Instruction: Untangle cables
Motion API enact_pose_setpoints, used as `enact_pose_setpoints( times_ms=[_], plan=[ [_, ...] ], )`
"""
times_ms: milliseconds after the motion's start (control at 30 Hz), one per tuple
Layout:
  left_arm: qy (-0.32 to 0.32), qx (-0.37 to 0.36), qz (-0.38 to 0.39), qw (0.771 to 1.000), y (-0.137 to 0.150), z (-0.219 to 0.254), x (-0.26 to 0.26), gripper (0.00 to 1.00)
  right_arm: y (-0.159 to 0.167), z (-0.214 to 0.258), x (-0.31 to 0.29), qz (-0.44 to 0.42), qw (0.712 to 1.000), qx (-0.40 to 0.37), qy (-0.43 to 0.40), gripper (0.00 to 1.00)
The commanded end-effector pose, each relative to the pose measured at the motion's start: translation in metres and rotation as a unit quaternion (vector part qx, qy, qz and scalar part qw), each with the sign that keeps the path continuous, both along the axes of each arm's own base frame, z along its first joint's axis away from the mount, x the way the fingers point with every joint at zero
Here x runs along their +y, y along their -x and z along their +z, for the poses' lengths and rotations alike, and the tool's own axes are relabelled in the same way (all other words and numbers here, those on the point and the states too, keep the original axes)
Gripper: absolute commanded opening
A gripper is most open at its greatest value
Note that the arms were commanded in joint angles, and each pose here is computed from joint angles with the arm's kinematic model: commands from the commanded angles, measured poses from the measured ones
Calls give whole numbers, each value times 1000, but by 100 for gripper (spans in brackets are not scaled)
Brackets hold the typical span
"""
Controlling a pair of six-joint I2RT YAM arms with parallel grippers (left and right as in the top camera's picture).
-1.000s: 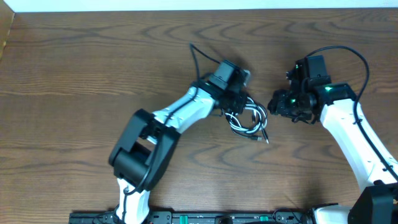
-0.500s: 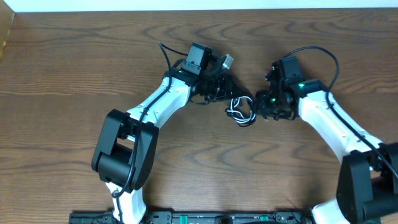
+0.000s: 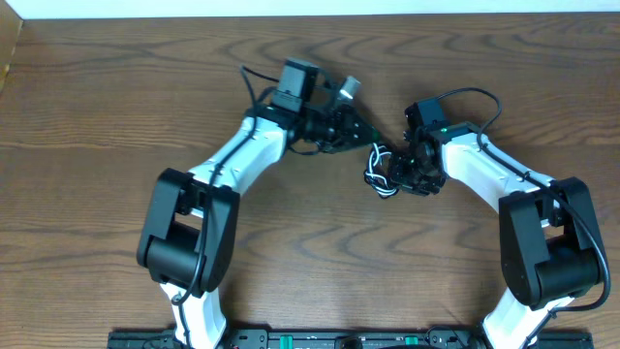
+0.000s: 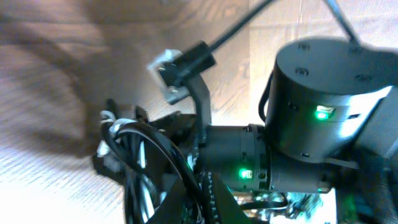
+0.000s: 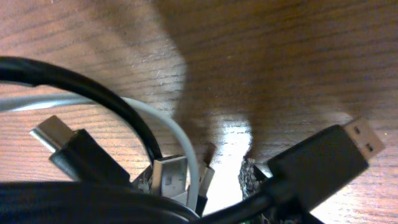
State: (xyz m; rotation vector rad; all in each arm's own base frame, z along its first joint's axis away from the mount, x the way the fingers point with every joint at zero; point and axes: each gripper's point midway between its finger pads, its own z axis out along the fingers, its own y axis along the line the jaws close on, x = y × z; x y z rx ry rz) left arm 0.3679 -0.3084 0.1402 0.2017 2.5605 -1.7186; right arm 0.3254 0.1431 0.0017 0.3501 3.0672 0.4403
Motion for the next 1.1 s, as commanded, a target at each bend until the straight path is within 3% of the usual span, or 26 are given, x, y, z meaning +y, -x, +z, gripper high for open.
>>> enact_pose_setpoints(
  times_ms=[0, 233, 467, 600, 800, 933, 1067],
  plan=[
    [34, -1, 48, 998, -26, 34, 42, 7, 12, -24, -24, -21, 998, 38, 39, 39],
    [51, -29, 118, 991, -54, 67, 105, 7, 15, -30, -37, -36, 997, 43, 47, 42],
    [46, -47, 107, 992, -48, 70, 105, 7, 25, -35, -40, -19, 997, 54, 48, 39],
    [-16, -35, 98, 994, -33, 42, 97, 7, 17, -14, -17, 28, 999, 31, -16, 42],
    [-143, -40, 94, 984, -18, -2, 96, 7, 9, 61, -4, 42, 997, -33, -63, 57],
    [-180, -49, 102, 977, -19, -11, 96, 8, 13, 97, -4, 46, 994, -75, -71, 64],
    [-194, -55, 93, 975, -14, -14, 87, 8, 16, 108, -7, 46, 993, -88, -63, 64]
  ],
)
